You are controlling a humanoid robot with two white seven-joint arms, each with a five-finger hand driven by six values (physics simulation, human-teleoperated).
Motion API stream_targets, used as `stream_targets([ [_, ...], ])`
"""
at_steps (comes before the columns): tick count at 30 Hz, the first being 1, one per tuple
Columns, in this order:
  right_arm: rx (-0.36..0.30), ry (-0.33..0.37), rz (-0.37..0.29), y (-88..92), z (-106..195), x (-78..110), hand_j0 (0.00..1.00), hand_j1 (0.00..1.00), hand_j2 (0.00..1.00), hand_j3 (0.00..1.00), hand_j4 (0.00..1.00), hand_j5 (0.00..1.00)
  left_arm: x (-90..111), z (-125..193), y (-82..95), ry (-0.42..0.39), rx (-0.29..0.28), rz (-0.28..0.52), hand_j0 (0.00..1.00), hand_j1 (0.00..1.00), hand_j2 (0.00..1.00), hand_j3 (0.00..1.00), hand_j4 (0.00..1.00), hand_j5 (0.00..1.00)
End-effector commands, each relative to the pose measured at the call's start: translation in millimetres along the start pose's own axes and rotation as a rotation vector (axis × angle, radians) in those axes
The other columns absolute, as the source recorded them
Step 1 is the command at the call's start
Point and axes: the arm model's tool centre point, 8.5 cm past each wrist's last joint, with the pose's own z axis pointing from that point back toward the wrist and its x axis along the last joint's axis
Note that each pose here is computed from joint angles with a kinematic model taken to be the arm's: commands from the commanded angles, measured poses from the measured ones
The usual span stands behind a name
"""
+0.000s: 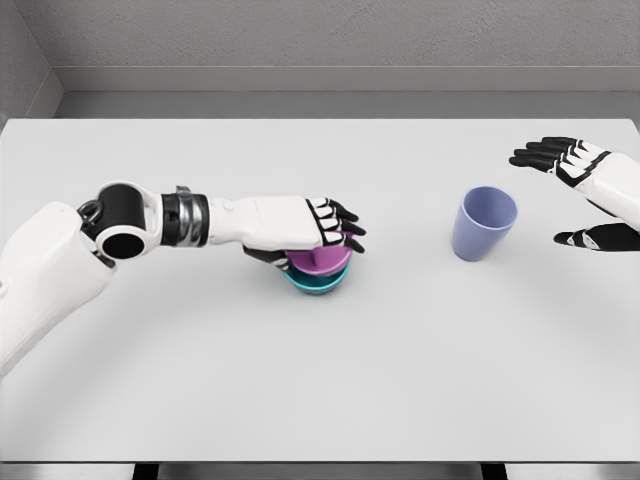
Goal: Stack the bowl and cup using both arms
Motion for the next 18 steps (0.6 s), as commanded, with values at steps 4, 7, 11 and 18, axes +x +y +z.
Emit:
stream_targets([
  [4, -0.003, 0.0, -0.005, -0.5, 0.1, 0.0, 1.0, 1.0, 1.0, 1.0, 1.0, 1.0, -4.9, 13.6, -4.8, 0.023, -0.023, -0.003, 1.0, 1.0, 1.0, 1.0, 1.0, 1.0],
  [7, -0.003, 0.001, -0.003, -1.3, 0.4, -0.2, 1.0, 1.0, 1.0, 1.0, 1.0, 1.0, -6.7, 19.3, -5.8, 0.03, -0.03, -0.004, 1.0, 1.0, 1.0, 1.0, 1.0, 1.0],
  [11, -0.002, 0.0, -0.002, -1.7, 0.2, -0.2, 1.0, 1.0, 1.0, 1.0, 1.0, 1.0, -6.7, 20.9, -4.2, 0.031, -0.029, -0.009, 1.0, 1.0, 1.0, 1.0, 1.0, 1.0],
  [18, -0.002, 0.001, 0.0, -2.4, 0.5, -0.3, 1.0, 1.0, 1.0, 1.0, 1.0, 1.0, -3.4, 23.5, 7.9, 0.015, 0.007, -0.013, 1.0, 1.0, 1.0, 1.0, 1.0, 1.0],
])
